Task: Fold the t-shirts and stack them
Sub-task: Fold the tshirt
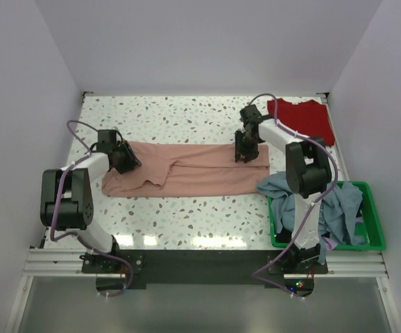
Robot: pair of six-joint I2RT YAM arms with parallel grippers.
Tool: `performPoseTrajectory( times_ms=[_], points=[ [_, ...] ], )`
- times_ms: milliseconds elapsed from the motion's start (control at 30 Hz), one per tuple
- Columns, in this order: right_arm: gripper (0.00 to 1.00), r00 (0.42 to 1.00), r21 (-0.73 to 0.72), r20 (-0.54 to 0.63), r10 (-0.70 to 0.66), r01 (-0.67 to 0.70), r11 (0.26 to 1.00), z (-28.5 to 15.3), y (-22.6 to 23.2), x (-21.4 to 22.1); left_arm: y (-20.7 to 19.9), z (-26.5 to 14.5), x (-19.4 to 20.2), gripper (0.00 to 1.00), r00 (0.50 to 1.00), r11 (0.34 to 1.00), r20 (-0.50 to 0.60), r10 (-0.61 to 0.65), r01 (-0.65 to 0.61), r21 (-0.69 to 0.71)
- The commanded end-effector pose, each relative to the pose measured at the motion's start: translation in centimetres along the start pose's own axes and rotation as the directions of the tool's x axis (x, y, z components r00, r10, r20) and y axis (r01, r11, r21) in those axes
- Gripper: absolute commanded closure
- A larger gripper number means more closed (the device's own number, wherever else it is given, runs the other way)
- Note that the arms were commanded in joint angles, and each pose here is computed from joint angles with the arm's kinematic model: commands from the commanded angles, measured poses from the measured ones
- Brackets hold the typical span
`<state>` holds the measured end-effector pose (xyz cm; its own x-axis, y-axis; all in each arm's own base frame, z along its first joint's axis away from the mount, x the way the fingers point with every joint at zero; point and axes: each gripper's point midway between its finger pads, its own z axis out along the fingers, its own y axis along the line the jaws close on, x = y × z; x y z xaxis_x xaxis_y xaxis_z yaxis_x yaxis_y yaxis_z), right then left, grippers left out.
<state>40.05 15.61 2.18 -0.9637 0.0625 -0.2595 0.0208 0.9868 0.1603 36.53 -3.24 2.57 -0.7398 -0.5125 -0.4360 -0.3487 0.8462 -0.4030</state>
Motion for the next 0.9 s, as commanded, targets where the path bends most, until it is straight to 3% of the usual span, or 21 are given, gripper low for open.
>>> performPoseTrajectory(
  times_ms=[0, 167, 300, 400, 567, 667, 867],
  points=[
    [0.56, 0.998, 0.052, 0.044, -0.049, 0.047, 0.998, -1.6, -0.8, -2.1, -2.2, -2.0, -4.3, 0.55, 0.996, 0.999, 0.080, 0.031, -0.032, 0.014],
    [0.55, 0.987, -0.047, 0.148, -0.062, 0.070, 0.996, -7.1, 3.8, -3.5, -3.6, -6.1, -6.8, 0.48, 0.985, 0.997, 0.158, 0.075, -0.080, 0.024],
    [0.55, 0.977, -0.149, 0.158, -0.144, 0.168, 0.974, -8.7, 11.9, 0.0, -1.1, -6.7, -5.2, 0.47, 0.988, 0.999, 0.144, 0.052, -0.052, -0.004],
    [0.55, 0.983, -0.283, 0.132, -0.131, 0.164, 0.945, -8.4, 17.8, 3.3, 1.1, -6.6, -2.8, 0.47, 0.994, 1.000, 0.109, 0.029, -0.028, -0.012],
    [0.55, 0.989, -0.416, 0.046, -0.138, 0.145, 0.898, -7.0, 25.4, 9.2, 3.9, -7.6, -1.4, 0.47, 0.990, 0.999, 0.140, 0.031, -0.028, -0.026],
    [0.55, 0.986, -0.430, 0.041, -0.162, 0.164, 0.888, -6.0, 28.1, 11.1, 4.8, -8.1, -0.8, 0.47, 0.988, 0.998, 0.143, 0.057, -0.051, -0.041],
    [0.55, 0.985, -0.366, 0.027, -0.168, 0.166, 0.916, -2.6, 29.0, 12.1, 4.3, -9.2, -0.2, 0.46, 0.986, 0.996, 0.142, 0.087, -0.087, -0.012]
  ],
)
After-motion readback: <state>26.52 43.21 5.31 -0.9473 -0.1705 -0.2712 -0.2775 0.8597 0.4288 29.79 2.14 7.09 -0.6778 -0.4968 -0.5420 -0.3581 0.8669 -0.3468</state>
